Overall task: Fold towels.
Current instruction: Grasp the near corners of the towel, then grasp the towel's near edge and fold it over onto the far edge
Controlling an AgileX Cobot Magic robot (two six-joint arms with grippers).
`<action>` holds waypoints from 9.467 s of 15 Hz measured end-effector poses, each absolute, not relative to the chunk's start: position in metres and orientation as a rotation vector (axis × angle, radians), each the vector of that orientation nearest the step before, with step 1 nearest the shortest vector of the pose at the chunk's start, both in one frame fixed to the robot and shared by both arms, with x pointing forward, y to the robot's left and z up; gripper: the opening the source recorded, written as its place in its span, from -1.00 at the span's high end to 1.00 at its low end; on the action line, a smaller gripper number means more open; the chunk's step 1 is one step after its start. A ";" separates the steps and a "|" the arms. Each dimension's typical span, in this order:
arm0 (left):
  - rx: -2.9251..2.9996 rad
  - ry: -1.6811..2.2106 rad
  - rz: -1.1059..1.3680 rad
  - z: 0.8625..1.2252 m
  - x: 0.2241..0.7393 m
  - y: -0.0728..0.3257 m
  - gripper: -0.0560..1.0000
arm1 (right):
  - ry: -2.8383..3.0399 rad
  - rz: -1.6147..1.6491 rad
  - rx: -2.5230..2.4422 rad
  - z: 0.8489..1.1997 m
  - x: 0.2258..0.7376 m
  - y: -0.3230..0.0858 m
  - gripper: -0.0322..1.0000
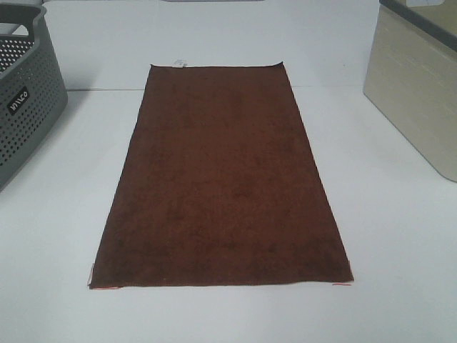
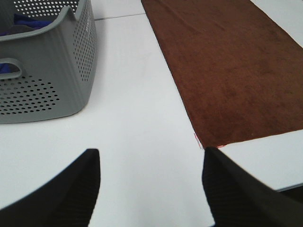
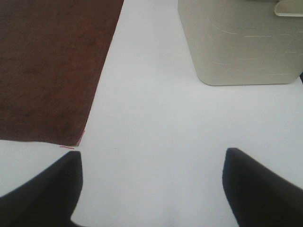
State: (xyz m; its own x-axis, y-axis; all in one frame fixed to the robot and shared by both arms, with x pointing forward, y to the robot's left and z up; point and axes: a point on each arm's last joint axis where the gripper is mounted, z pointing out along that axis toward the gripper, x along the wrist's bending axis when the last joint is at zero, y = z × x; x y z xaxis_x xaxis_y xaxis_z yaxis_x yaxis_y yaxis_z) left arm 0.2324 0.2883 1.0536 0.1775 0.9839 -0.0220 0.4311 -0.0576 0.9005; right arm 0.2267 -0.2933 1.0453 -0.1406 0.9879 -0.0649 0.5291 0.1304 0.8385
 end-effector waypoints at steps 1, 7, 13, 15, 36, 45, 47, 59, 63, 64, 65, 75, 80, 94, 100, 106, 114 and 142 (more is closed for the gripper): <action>1.624 1.376 0.839 1.054 0.232 0.288 -0.25 | 1.756 0.894 1.470 1.045 0.227 -0.293 -0.55; 1.624 1.376 0.839 1.054 0.232 0.288 -0.25 | 1.756 0.894 1.470 1.045 0.227 -0.293 -0.55; 1.624 1.376 0.839 1.054 0.232 0.288 -0.25 | 1.756 0.894 1.470 1.045 0.227 -0.293 -0.55; 1.624 1.376 0.839 1.054 0.232 0.288 -0.25 | 1.756 0.894 1.470 1.045 0.227 -0.293 -0.55; 1.624 1.376 0.839 1.054 0.232 0.288 -0.25 | 1.756 0.894 1.470 1.045 0.227 -0.293 -0.55; 1.624 1.376 0.839 1.054 0.232 0.288 -0.25 | 1.756 0.894 1.470 1.045 0.227 -0.293 -0.55; 1.624 1.376 0.839 1.054 0.232 0.288 -0.25 | 1.756 0.894 1.470 1.045 0.227 -0.293 -0.55; 1.387 1.373 0.790 1.080 0.270 0.285 -0.25 | 1.738 0.904 1.525 1.061 0.251 -0.293 -0.54; 1.362 1.537 0.480 1.074 0.322 0.273 -0.25 | 1.841 0.813 1.756 1.055 0.295 -0.290 -0.54; 1.371 1.590 0.374 1.068 0.339 0.269 -0.25 | 1.925 0.754 1.867 1.047 0.316 -0.286 -0.54; 1.400 1.615 0.298 1.061 0.355 0.265 -0.25 | 1.954 0.734 1.910 1.043 0.324 -0.285 -0.54; 1.578 1.921 -0.242 0.921 0.464 0.249 -0.25 | 2.287 0.706 2.325 0.938 0.441 -0.256 -0.53; 1.552 1.957 -0.295 0.881 0.477 0.247 -0.25 | 2.362 0.761 2.329 0.905 0.470 -0.250 -0.53; 1.604 1.819 -0.457 0.843 0.500 0.211 -0.17 | 2.371 0.783 2.440 0.870 0.502 -0.210 -0.26; 1.665 1.842 -0.389 0.836 0.506 0.210 0.88 | 2.378 0.774 2.464 0.858 0.502 -0.209 0.94; 1.744 1.828 -0.371 0.853 0.497 0.214 0.88 | 2.383 0.734 2.443 0.870 0.494 -0.212 0.94; 1.766 1.870 -0.422 0.872 0.412 0.226 0.88 | 2.412 0.757 2.510 0.895 0.417 -0.220 0.94; 1.547 1.565 0.198 0.912 0.752 0.194 0.88 | 2.262 1.054 1.833 0.946 0.766 -0.178 0.94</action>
